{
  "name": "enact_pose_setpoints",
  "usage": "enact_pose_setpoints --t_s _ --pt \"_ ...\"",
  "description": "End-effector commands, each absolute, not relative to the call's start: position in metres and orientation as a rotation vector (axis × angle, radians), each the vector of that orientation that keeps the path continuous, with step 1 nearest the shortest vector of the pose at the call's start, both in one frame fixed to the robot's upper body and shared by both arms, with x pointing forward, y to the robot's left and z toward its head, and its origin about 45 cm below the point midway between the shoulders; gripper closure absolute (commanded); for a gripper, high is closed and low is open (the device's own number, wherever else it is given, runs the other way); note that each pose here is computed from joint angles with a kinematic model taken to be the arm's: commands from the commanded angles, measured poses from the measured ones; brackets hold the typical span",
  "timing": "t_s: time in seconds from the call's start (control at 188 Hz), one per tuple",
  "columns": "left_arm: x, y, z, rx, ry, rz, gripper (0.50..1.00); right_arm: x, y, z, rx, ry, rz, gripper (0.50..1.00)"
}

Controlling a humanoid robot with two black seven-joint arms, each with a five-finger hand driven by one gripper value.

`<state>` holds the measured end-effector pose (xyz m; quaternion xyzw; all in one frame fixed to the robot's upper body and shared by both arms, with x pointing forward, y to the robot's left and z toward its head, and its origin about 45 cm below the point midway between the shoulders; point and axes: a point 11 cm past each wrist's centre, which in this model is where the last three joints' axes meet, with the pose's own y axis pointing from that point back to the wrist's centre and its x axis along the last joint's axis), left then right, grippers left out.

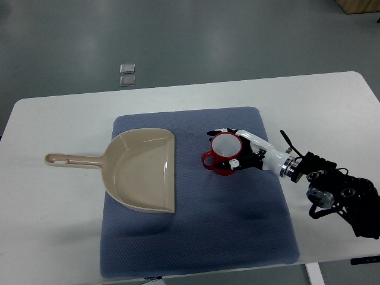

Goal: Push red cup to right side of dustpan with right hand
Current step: 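Push the red mug with the right hand toward the dustpan's edge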

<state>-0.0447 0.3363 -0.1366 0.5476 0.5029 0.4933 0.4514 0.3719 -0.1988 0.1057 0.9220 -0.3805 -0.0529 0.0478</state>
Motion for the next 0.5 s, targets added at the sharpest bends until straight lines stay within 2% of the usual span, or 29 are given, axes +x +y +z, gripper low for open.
enact_pose_setpoints --t_s 0.0,0.495 --pt "-0.045 0.336 -0.137 1.353 1.242 1.219 0.500 0.370 -0.195 0.104 2.815 -1.161 -0.169 0.564" --pt "-0.045 0.336 -0.137 1.353 1.242 1.219 0.500 0.361 -0.168 0.101 2.872 -1.112 -0.216 0.564"
